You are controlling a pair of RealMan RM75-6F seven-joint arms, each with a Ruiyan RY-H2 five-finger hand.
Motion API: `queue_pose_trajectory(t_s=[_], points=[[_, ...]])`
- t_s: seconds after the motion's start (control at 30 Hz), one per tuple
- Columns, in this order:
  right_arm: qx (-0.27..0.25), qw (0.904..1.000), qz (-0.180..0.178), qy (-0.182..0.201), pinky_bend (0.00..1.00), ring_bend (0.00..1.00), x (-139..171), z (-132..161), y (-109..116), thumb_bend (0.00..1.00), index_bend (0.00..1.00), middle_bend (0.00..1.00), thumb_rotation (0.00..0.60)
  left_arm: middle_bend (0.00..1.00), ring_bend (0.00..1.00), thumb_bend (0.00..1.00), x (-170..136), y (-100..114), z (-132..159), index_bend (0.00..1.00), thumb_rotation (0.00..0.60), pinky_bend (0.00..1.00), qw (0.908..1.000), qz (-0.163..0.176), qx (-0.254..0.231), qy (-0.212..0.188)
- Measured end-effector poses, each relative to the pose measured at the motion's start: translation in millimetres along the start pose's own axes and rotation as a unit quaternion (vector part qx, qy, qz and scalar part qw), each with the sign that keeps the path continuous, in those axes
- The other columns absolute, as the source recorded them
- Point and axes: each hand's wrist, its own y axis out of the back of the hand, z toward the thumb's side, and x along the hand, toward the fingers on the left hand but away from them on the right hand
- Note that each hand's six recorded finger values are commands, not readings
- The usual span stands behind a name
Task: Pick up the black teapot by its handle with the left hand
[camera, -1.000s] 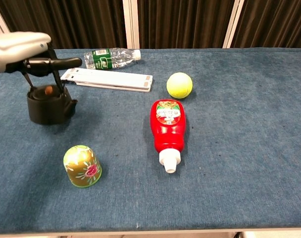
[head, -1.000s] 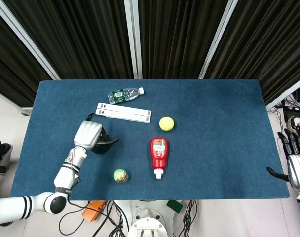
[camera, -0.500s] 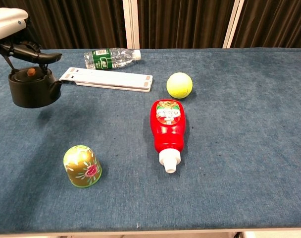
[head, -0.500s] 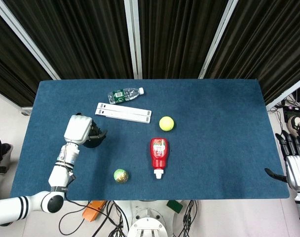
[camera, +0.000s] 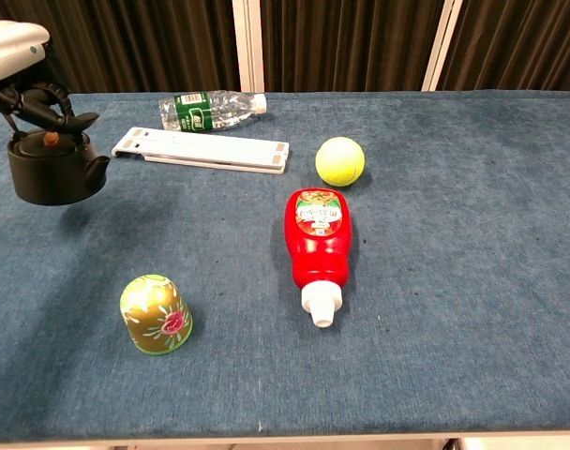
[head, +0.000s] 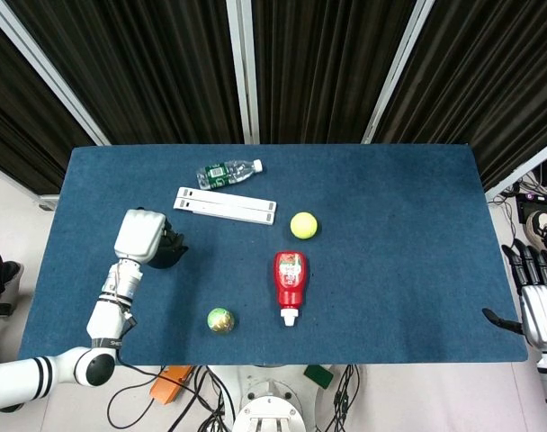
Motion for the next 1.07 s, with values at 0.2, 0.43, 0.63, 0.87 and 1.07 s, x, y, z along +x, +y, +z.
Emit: queue_pose_trajectory(t_s=[0.2,0.43,0.63,0.87,1.07], points=[[0.001,1.0000,0.002,0.000,0.00,0.00,0.6,2.7,-1.0,0.12,0.00,0.00,0.600,1.00,1.00,0.41,0.3,-4.2,-2.5,1.00,0.486,0.58,1.0000,-0.002,0.000,0.002],[0.004,1.0000,0.004,-0.002,0.00,0.00,1.6,3.6,-1.3,0.12,0.00,0.00,0.600,1.00,1.00,0.41,1.7,-8.9,-4.1,1.00,0.496,0.62,0.9998,0.002,0.021,0.004],[0.005,1.0000,0.006,-0.004,0.00,0.00,2.0,2.7,-1.9,0.12,0.00,0.00,0.600,1.00,1.00,0.42,3.2,-11.7,-4.3,1.00,0.504,0.62,0.9983,0.017,0.055,0.008],[0.004,0.9999,0.008,-0.004,0.00,0.00,-0.1,2.9,-3.2,0.12,0.00,0.00,0.600,1.00,1.00,0.42,4.1,-9.6,-3.4,1.00,0.503,0.62,0.9969,0.030,0.071,0.013],[0.004,0.9999,0.009,-0.005,0.00,0.00,-2.0,2.2,-2.9,0.12,0.00,0.00,0.600,1.00,1.00,0.41,5.0,-7.7,-2.2,1.00,0.505,0.62,0.9962,0.035,0.078,0.016]])
